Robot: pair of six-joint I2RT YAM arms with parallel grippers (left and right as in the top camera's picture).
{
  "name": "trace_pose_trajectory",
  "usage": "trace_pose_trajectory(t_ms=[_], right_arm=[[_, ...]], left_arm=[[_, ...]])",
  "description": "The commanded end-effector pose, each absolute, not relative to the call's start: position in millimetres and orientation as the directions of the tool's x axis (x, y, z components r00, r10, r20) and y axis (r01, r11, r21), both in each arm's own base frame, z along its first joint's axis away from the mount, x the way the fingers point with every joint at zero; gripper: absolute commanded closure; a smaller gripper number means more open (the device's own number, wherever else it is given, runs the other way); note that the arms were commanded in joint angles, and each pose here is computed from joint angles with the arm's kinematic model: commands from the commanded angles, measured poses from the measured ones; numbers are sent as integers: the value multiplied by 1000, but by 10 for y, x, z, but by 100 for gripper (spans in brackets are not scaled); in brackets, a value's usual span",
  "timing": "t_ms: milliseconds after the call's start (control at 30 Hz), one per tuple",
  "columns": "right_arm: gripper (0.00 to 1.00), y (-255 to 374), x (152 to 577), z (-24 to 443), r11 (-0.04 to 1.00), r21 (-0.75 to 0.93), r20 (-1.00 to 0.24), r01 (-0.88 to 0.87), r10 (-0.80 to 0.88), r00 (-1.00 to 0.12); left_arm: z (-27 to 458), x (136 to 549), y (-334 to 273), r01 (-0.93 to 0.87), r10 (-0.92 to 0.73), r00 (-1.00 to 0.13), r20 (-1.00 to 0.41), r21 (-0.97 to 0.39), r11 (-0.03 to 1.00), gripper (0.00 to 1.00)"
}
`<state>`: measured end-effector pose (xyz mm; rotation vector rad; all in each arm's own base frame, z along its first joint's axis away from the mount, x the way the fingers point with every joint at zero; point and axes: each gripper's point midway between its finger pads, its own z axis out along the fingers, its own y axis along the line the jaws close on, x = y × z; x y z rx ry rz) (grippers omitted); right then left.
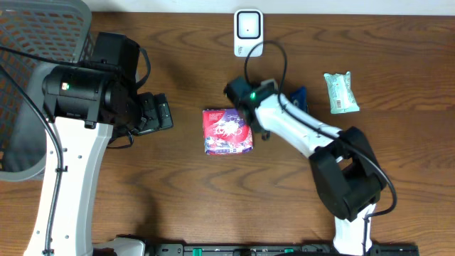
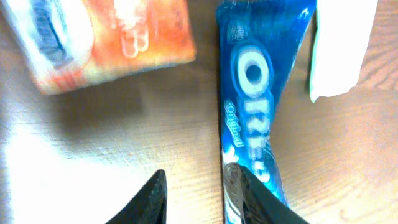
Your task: Scan the item barcode
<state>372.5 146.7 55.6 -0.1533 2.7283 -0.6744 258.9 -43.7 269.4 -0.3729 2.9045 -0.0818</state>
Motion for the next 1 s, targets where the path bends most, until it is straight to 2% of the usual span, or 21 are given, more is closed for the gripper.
trace_pose_trajectory(t_ms=[0, 133, 200, 267, 367, 400, 533, 667, 800, 833, 900, 933, 967], right_arm=[[69, 1523, 3944, 833, 936, -349, -332, 55, -68, -941], [68, 1274, 4055, 1042, 935, -334, -323, 117, 2, -946], [71, 1093, 4061, 1046, 930, -337, -300, 145, 39, -953], [79, 917, 4021, 985, 933, -324, -247, 158, 78, -966], [97, 742, 3932, 827, 947, -280, -160, 154, 112, -981], [99, 689, 3900, 775, 950, -271, -137, 156, 123, -983], [95, 564, 3768, 513, 959, -213, -62, 190, 180, -982], [77, 656, 3714, 318, 984, -128, -19, 124, 123, -992], [60, 650, 3677, 195, 985, -126, -19, 120, 118, -993], [59, 649, 3672, 164, 985, -125, -21, 120, 118, -993], [65, 644, 3667, 122, 985, -123, -25, 122, 119, -993], [70, 644, 3666, 100, 985, -122, -28, 122, 119, -992], [80, 648, 3666, 58, 985, -117, -34, 123, 120, -992]], left_arm=[[2674, 2598, -411, -237, -245, -949, -198, -63, 969, 2], [2674, 2598, -411, -237, -245, -949, -198, -63, 969, 2], [2674, 2598, -411, -237, -245, -949, -198, -63, 969, 2], [2674, 2598, -411, -237, -245, -949, -198, -63, 969, 2], [2674, 2598, -411, -237, -245, -949, -198, -63, 969, 2], [2674, 2598, -411, -237, -245, -949, -198, -63, 969, 2], [2674, 2598, -412, -237, -245, -949, -198, -64, 969, 2], [2674, 2598, -411, -237, -245, -949, -198, -63, 969, 2], [2674, 2598, -411, -237, -245, -949, -198, -63, 969, 2], [2674, 2598, -411, -237, -245, -949, -198, -63, 969, 2], [2674, 2598, -411, -237, -245, -949, -198, -63, 969, 2], [2674, 2598, -411, -237, -245, -949, -198, -63, 969, 2], [2674, 2598, -412, -237, -245, -949, -198, -64, 969, 2]])
